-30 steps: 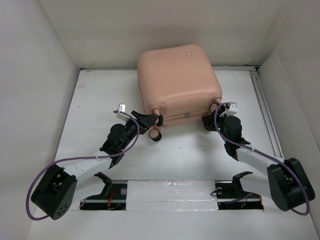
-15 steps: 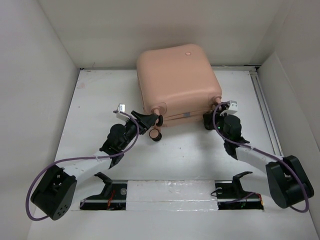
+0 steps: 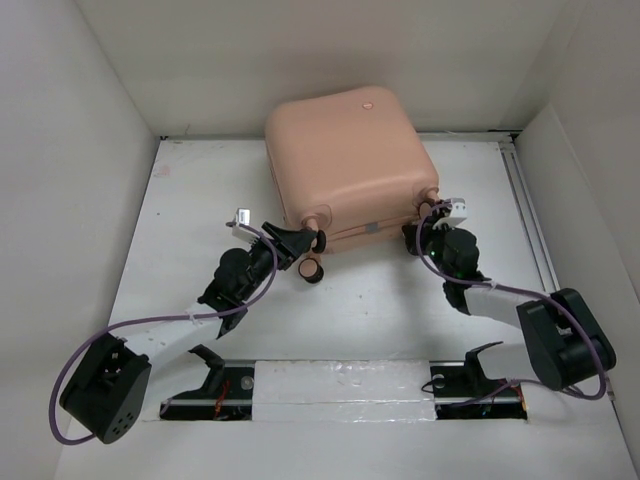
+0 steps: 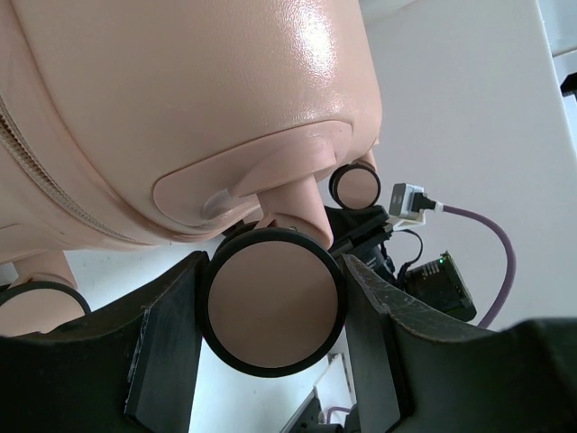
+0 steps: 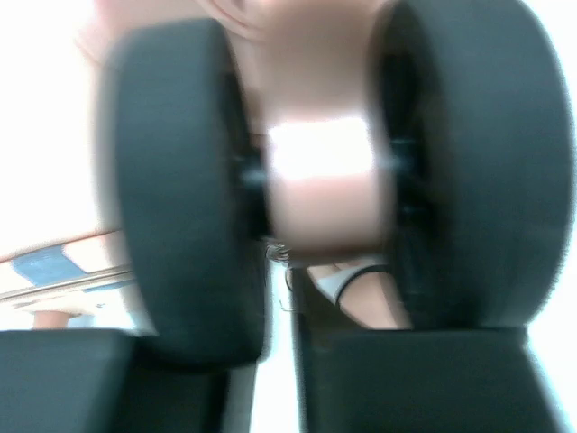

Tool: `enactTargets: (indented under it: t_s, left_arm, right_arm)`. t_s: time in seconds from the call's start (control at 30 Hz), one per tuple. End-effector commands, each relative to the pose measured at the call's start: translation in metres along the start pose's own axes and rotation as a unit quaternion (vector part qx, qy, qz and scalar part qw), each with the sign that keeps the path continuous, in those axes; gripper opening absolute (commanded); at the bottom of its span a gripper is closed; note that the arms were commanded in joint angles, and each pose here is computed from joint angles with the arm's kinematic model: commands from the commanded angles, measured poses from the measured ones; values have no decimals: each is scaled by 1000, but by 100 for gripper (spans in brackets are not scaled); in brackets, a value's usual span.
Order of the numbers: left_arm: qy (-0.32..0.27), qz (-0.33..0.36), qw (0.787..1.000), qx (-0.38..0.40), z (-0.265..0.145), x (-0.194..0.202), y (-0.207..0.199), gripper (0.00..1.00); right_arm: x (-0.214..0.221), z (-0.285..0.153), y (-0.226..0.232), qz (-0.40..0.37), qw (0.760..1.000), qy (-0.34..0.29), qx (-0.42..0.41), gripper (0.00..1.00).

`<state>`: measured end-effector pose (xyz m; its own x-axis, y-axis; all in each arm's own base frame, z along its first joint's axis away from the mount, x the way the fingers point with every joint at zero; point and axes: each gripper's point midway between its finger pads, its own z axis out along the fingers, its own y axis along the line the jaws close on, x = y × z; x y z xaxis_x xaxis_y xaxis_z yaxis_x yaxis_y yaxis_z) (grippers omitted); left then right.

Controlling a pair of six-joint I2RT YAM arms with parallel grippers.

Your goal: Pack the luggage

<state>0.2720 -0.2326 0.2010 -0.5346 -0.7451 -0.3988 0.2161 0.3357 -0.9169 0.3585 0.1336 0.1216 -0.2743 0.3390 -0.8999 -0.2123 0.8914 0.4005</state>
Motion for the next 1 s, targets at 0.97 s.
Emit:
enactTargets:
  t_s: [0.97]
  left_arm:
    - [114, -71, 949, 287, 7, 29, -171, 0]
  right_arm:
    - [93, -80, 312, 108, 876, 63, -466, 0]
